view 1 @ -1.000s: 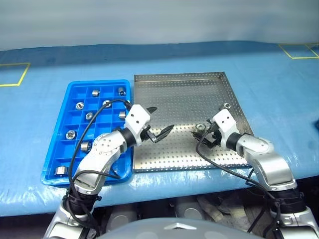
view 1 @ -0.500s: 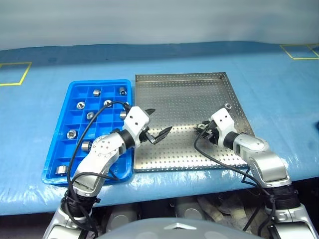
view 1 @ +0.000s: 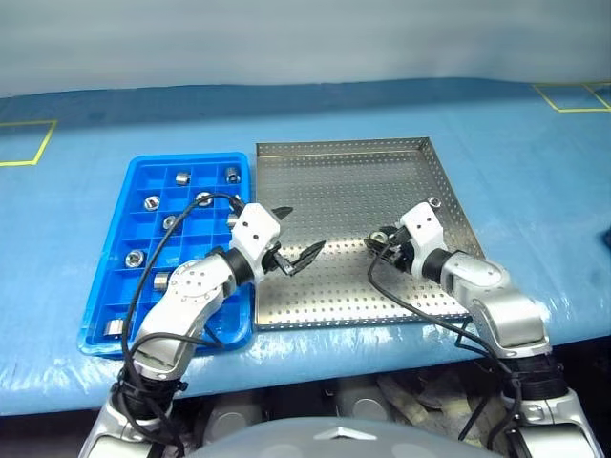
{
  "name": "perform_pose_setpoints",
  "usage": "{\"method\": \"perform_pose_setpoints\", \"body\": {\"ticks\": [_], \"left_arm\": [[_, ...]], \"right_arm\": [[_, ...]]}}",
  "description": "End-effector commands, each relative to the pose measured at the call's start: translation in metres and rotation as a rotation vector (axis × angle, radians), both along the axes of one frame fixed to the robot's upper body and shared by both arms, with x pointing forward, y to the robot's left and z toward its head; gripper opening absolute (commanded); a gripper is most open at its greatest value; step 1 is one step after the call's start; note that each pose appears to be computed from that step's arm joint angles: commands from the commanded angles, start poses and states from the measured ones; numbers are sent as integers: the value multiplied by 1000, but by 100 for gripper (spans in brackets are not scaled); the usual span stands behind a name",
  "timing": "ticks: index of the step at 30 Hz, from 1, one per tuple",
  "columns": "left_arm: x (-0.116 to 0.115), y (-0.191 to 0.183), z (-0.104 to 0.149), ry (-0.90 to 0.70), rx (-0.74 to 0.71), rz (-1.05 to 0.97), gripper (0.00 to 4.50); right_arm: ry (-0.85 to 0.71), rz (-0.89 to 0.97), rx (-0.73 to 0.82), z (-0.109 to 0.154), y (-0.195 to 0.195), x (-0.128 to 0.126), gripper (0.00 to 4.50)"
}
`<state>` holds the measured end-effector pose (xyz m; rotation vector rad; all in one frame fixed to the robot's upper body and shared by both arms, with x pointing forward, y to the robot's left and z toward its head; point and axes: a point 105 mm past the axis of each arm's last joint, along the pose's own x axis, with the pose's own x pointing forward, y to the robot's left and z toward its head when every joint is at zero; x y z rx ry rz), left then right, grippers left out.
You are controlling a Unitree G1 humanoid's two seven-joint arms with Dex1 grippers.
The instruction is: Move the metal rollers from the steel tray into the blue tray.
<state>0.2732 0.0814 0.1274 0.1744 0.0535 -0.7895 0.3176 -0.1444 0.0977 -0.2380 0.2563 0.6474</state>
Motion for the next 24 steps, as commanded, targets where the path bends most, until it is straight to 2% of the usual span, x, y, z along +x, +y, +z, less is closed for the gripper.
{"method": "perform_pose_setpoints", "body": {"ticks": [1,5,9,17,24], "left_arm": [[-6,29,21,-61,10,89,450],[-19,83,26,-69,110,305,450],[-36,120,33,-77,161,480,450],[-74,144,28,-45,171,673,450],[-90,142,17,-24,145,723,450]], "right_arm": [[-123,117,45,33,30,1,171],[-159,283,118,49,79,3,171],[-161,428,157,52,125,6,171],[-151,630,223,56,187,10,171],[-115,734,243,49,218,9,171]]}}
